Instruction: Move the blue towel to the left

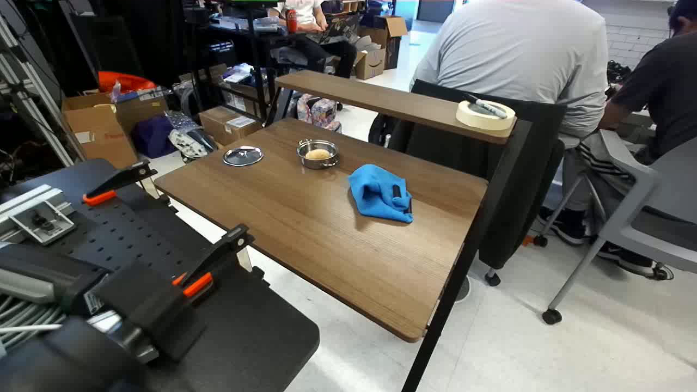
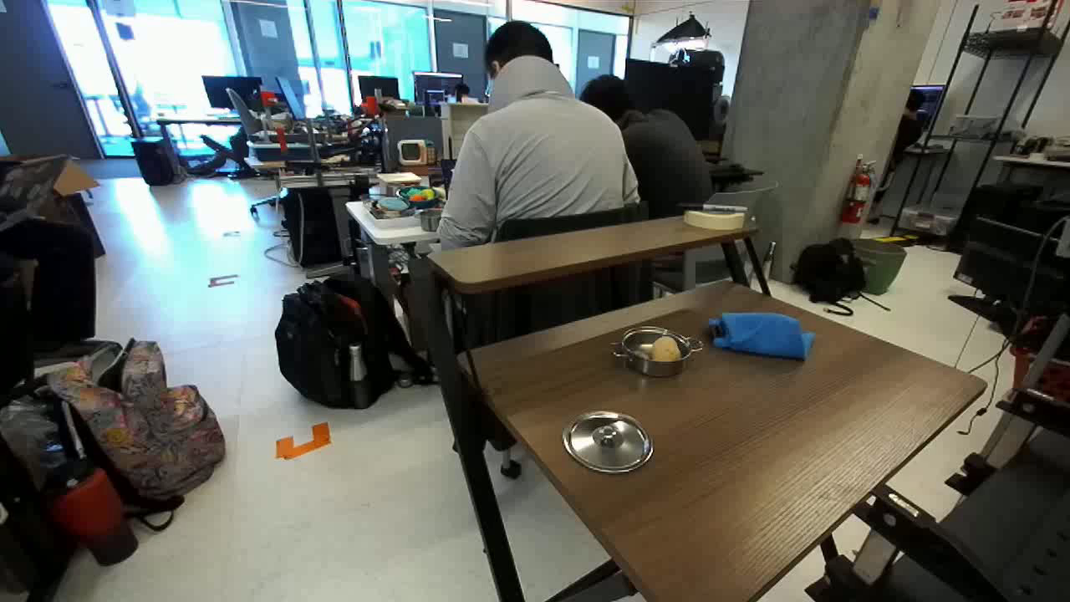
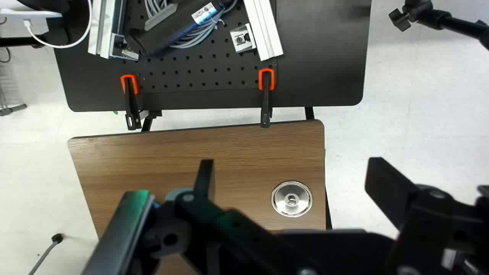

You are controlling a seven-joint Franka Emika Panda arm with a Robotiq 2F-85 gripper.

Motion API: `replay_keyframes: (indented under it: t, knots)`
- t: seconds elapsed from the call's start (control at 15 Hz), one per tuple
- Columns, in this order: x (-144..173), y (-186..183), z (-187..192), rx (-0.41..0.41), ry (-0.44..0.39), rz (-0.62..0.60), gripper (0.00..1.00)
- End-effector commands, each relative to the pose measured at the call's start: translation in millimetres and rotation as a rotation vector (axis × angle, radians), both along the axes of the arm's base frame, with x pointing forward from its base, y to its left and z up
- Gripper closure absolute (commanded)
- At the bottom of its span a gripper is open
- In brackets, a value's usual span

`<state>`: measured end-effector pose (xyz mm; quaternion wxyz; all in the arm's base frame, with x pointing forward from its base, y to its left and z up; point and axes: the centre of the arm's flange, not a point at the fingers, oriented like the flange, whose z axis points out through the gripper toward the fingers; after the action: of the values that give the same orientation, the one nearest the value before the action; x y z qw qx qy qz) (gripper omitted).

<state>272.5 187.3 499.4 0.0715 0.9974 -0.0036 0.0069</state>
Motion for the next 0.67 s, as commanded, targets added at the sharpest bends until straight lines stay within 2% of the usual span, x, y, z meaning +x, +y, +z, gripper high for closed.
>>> replay_keyframes:
  t: [0.0,0.27,0.4,0.6]
  knots:
    - [0.0,0.0,0.0,0.000,0.000,0.000,0.00]
    - [3.4,-0.4,-1.0,0.003,-0.013,-0.015,0.00]
    - [22.7,-6.5,-1.6,0.026,-0.110,-0.054,0.00]
    - [56.8,-23.8,-1.8,0.050,-0.143,-0.123,0.00]
